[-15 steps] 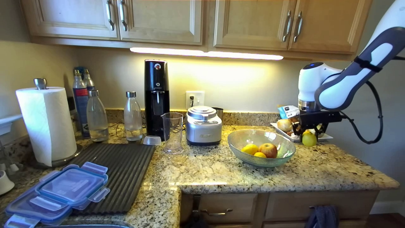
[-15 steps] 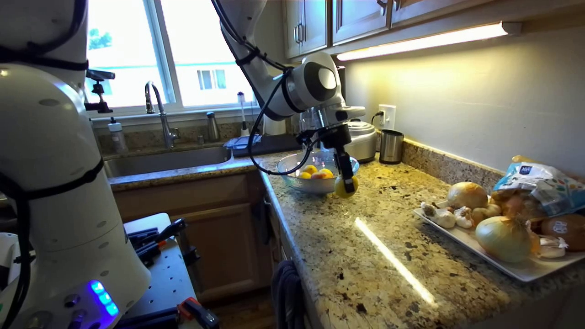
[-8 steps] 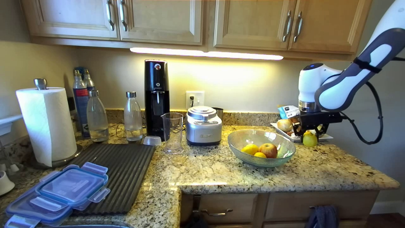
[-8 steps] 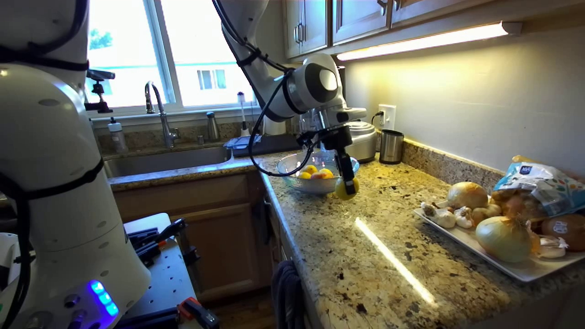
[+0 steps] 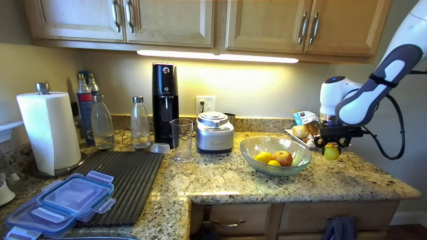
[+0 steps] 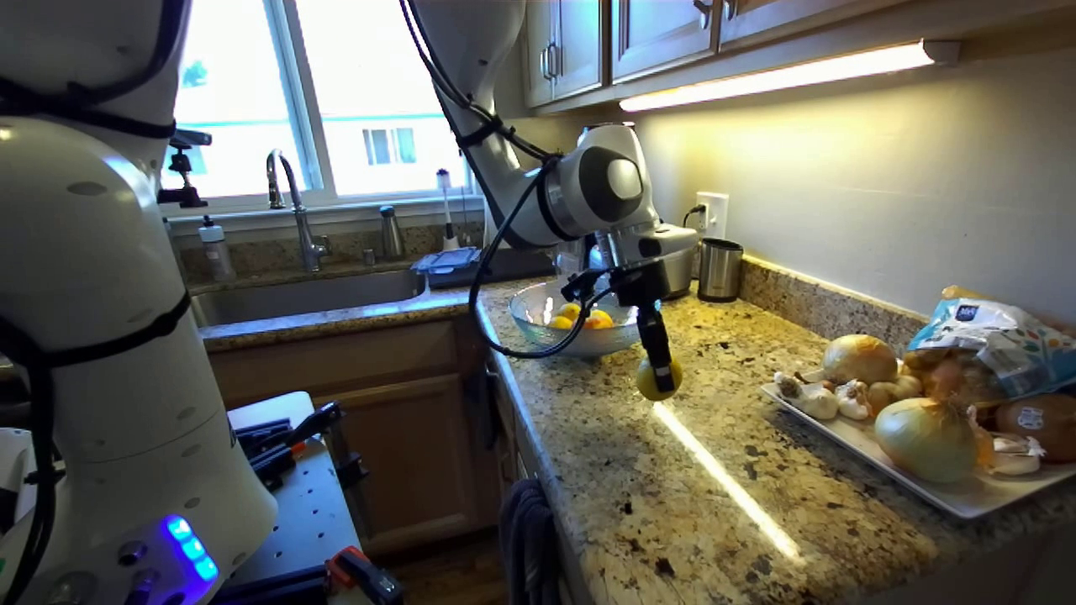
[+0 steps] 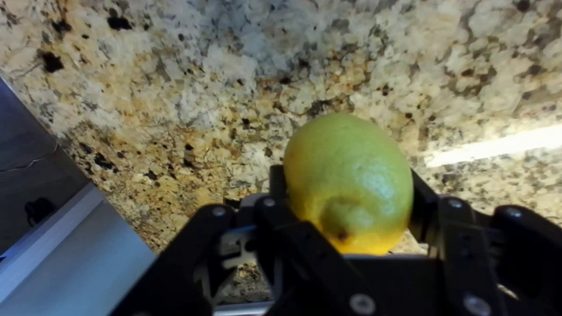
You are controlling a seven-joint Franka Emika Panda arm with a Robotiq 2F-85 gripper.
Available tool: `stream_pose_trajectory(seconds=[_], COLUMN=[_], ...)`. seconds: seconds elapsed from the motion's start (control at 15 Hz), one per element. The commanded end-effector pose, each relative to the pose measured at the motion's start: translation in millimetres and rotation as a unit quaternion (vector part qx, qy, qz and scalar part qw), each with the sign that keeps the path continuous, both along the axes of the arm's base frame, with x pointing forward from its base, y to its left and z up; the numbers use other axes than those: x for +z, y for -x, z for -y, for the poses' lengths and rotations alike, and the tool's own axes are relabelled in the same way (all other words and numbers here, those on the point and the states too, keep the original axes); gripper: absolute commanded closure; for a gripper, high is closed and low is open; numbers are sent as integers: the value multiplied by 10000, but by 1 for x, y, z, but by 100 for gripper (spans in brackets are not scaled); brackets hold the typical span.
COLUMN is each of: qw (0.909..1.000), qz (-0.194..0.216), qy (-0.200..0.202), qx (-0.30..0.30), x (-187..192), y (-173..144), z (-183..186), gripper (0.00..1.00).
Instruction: Remove the lemon from the glass bowl and place it on the counter
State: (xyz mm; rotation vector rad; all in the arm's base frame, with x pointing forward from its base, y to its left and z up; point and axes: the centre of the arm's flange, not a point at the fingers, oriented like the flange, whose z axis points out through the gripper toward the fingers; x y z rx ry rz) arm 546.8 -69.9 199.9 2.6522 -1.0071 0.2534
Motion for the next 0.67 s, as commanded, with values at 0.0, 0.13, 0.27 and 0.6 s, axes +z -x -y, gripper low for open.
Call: stream_pose_trajectory(seconds=[0.0, 0.13, 0.27, 0.6], qw=[9991, 9983, 9975, 9965], qz=[232, 328, 385, 547], qy=[-234, -331, -395, -351], qx=[-248, -357, -447, -531], x=[-17, -25, -29, -22], y=[-9, -14, -17, -17], z=[16, 19, 20, 22], gripper=[63, 63, 63, 6])
